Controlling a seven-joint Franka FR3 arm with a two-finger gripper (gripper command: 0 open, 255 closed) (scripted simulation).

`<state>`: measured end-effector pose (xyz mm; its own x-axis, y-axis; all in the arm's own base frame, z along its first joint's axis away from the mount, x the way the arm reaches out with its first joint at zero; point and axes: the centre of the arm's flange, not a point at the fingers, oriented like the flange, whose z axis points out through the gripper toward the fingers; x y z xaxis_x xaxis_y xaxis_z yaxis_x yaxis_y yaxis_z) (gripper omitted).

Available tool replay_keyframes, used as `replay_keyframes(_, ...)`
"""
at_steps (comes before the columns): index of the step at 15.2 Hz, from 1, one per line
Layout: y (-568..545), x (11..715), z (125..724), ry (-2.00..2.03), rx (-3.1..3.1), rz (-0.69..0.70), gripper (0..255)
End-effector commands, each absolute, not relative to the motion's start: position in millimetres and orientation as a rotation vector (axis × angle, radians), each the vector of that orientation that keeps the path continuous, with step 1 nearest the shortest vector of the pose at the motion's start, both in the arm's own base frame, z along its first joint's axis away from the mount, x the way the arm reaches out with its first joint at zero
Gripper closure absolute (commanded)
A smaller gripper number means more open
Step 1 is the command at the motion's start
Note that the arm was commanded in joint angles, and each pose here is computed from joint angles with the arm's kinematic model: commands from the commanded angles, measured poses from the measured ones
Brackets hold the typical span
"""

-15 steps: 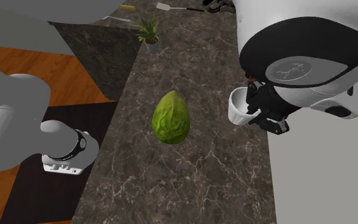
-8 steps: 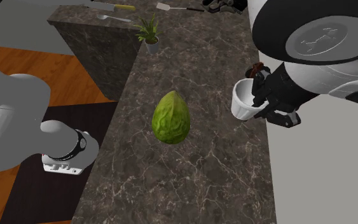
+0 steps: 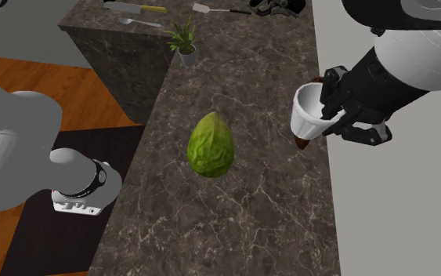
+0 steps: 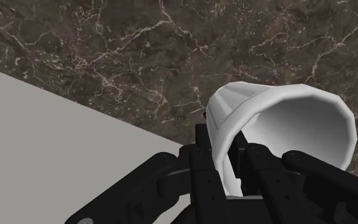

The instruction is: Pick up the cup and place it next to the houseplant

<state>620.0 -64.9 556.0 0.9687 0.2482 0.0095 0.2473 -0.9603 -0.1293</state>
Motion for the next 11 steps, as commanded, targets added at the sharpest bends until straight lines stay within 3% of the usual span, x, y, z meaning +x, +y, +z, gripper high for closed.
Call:
replay_keyframes(1,-64,620,568,-0.378,-2.988,0.011,255)
replay_keyframes(11,9,588,588,-0.378,-2.988,0.011,255)
